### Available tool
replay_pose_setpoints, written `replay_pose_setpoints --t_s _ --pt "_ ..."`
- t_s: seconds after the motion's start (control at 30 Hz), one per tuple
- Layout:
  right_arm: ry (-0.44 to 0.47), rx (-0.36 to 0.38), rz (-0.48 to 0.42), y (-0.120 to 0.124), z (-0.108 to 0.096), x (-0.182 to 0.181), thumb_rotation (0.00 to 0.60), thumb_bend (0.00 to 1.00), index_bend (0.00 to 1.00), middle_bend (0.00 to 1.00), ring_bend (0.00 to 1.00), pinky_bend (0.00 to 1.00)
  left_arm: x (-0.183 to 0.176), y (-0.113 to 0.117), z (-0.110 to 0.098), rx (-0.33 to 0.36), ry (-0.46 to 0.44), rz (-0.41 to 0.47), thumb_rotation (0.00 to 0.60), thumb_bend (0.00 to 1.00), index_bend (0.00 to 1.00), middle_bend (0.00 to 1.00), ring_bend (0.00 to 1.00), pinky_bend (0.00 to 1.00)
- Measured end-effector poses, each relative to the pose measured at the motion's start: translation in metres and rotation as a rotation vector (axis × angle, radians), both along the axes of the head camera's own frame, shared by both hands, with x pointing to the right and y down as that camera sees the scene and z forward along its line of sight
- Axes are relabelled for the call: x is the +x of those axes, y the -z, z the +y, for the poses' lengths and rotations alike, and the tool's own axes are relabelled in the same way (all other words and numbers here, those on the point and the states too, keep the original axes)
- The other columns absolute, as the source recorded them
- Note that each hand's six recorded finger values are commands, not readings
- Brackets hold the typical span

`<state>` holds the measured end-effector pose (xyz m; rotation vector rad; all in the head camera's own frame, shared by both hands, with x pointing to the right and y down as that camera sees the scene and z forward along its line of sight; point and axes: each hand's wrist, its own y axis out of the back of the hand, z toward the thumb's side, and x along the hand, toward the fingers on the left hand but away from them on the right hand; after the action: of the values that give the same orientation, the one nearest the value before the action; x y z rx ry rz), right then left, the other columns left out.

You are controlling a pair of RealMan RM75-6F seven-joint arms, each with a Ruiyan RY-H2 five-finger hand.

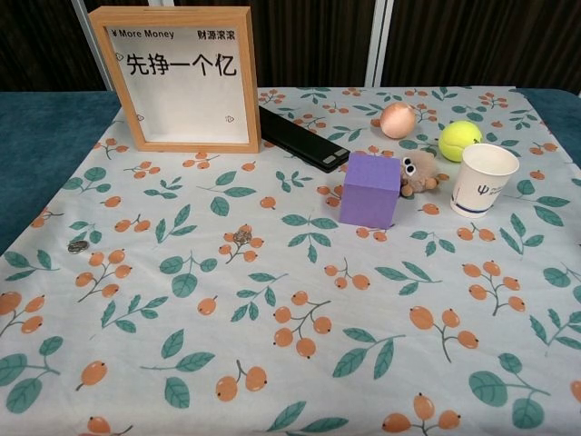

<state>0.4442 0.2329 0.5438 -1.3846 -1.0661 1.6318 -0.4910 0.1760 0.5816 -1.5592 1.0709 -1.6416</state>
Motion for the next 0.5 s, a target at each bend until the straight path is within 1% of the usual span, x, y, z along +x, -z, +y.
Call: replay_pose_setpoints --t_s 0.1,0.27,0.43,0.5 --pt "0.002 -0.004 0.000 -0.001 0.001 0.000 0.600 0.26 0.13 0.03 0.00 0.00 0.003 -0.003 -0.003 -0.002 -0.021 -0.007 0.600 0.04 0.05 0.00 0.00 0.00" --pt "-0.009 -0.010 0.009 -0.002 0.002 0.001 0.600 0.26 0.13 0.03 0.00 0.00 0.022 -0.018 -0.015 -0.030 -0.122 -0.011 0.600 0.04 0.05 0.00 0.00 0.00" --pt "-0.021 -0.008 0.012 -0.002 0.001 0.003 0.600 0.26 0.13 0.03 0.00 0.00 0.052 -0.038 -0.041 -0.056 -0.245 -0.013 0.600 0.04 0.05 0.00 0.00 0.00" --pt "-0.022 -0.009 0.011 -0.002 0.001 0.002 0.600 0.26 0.13 0.03 0.00 0.00 0.063 -0.046 -0.047 -0.071 -0.282 -0.013 0.600 0.04 0.05 0.00 0.00 0.00"
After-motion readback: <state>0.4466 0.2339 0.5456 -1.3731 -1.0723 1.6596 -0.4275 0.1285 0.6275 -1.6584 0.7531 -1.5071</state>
